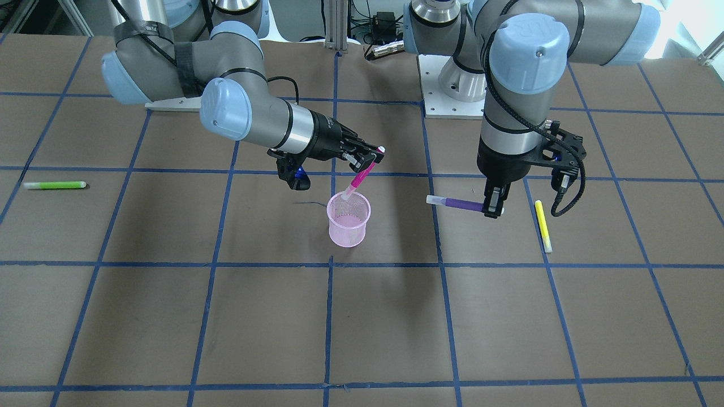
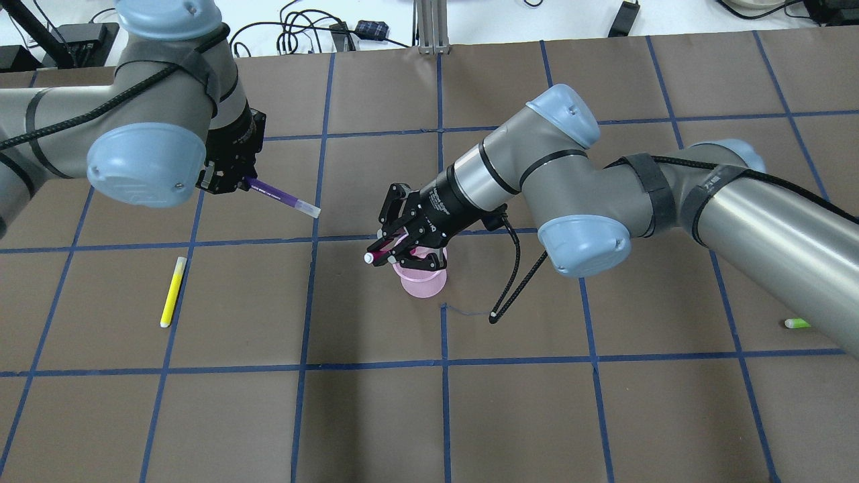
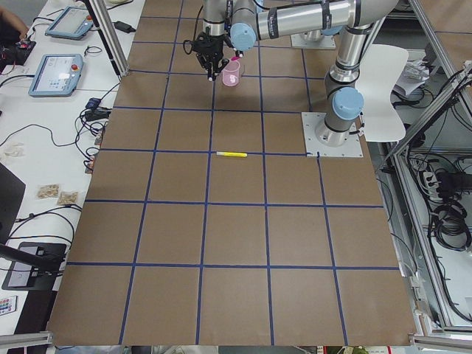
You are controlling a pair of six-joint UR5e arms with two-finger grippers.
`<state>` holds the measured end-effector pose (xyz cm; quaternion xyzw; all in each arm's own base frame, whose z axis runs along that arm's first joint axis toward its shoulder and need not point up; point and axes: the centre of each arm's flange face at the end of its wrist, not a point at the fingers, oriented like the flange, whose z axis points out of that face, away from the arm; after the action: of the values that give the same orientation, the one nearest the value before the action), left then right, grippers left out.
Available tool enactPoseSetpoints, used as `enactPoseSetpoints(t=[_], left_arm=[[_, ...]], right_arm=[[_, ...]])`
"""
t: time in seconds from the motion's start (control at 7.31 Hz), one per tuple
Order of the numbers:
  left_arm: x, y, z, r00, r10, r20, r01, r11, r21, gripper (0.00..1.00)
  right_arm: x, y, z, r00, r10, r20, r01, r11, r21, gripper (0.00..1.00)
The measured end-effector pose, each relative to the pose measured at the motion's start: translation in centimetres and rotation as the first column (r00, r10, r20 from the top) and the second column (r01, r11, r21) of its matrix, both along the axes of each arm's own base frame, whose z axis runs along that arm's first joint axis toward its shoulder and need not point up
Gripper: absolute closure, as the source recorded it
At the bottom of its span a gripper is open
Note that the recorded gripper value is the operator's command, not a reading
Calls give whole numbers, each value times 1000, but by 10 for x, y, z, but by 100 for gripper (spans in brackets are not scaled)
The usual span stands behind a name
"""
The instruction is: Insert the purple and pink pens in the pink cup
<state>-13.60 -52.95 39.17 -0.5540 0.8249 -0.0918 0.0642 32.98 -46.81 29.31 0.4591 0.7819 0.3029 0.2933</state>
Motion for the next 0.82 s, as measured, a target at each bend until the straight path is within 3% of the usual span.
enactPoseSetpoints(t=[0.14, 0.27, 0.55, 0.68, 0.82], left_arm=[[0, 0, 1, 1000, 0, 0, 0, 1000, -1, 100], [0, 0, 1, 1000, 0, 0, 0, 1000, -2, 100], [1, 0, 1, 1000, 1, 10, -1, 1000, -3, 100], [1, 0, 1, 1000, 2, 15, -2, 1000, -2, 100], [1, 0, 0, 1000, 1, 18, -1, 1000, -1, 100]], right_arm=[[1, -3, -7, 1000, -2, -5, 2, 1000, 13, 100], [1, -5, -12, 1000, -3, -8, 4, 1000, 22, 94], [1, -5, -16, 1000, -2, -13, 2, 1000, 28, 30], [-3, -8, -17, 999, -1, -44, 1, 1000, 15, 10], [-14, -14, -17, 996, -9, -89, 9, 1000, -10, 0]])
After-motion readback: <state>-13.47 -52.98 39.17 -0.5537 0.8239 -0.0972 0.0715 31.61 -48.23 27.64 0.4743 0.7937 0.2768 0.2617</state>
